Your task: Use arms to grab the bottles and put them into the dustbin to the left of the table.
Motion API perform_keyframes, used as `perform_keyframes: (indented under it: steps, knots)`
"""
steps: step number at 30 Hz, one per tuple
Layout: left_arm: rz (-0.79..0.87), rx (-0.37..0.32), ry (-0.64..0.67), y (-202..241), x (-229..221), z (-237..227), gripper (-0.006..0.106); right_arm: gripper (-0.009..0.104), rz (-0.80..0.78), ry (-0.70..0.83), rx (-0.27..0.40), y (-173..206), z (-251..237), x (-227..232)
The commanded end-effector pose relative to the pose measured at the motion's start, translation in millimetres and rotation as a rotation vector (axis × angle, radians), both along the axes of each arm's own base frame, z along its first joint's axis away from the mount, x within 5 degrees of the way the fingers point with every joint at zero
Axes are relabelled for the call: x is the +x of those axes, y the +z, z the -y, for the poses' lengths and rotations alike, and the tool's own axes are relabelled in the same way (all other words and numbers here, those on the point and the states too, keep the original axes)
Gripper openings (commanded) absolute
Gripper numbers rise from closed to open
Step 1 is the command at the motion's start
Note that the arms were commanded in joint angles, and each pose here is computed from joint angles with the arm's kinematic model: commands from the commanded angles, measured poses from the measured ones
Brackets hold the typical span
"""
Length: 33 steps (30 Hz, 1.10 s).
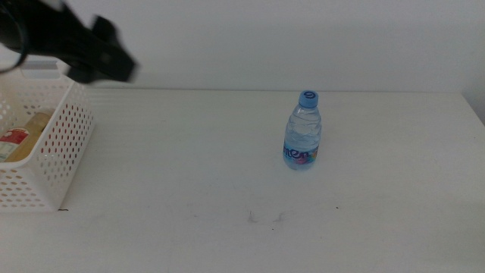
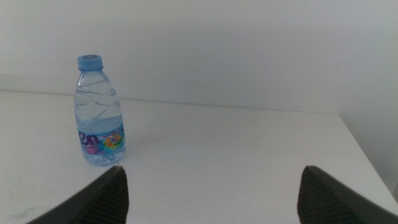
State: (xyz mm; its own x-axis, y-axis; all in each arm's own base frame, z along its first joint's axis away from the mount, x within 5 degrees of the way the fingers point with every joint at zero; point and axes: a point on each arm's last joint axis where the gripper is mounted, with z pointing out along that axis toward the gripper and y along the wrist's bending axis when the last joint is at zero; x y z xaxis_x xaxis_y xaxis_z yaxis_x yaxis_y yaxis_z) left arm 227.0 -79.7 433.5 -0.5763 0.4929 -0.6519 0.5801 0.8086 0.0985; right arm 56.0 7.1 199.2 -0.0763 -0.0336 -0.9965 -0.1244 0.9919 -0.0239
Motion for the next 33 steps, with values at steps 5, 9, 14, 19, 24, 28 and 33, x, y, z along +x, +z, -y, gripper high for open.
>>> perform_keyframes:
  steps: [5,9,14,19,24,28,33]
  knots:
    - [0.086,0.018,-0.207,16.6,-42.3,36.3,0.094,0.085,0.011,-0.007,-0.014,-0.4,0.5,-0.1]
    - [0.088,0.007,-0.19,17.5,-43.6,37.6,0.094,0.085,0.011,-0.007,-0.014,-0.4,0.5,-0.1]
    - [0.103,-0.002,-0.189,18.6,-42.6,38.3,0.094,0.085,0.011,-0.007,-0.014,-0.4,0.5,-0.1]
    - [0.148,-0.002,-0.178,21.3,-39.5,38.0,0.094,0.085,0.011,-0.007,-0.014,-0.4,0.5,-0.1]
    - [0.182,-0.018,-0.176,23.9,-37.5,39.1,0.094,0.085,0.011,-0.007,-0.014,-0.4,0.5,-0.1]
    - [0.219,-0.036,-0.172,26.8,-35.4,40.2,0.094,0.085,0.011,-0.007,-0.014,-0.4,0.5,-0.1]
    - [0.249,-0.052,-0.169,29.3,-33.8,41.0,0.094,0.085,0.011,-0.007,-0.014,-0.4,0.5,-0.1]
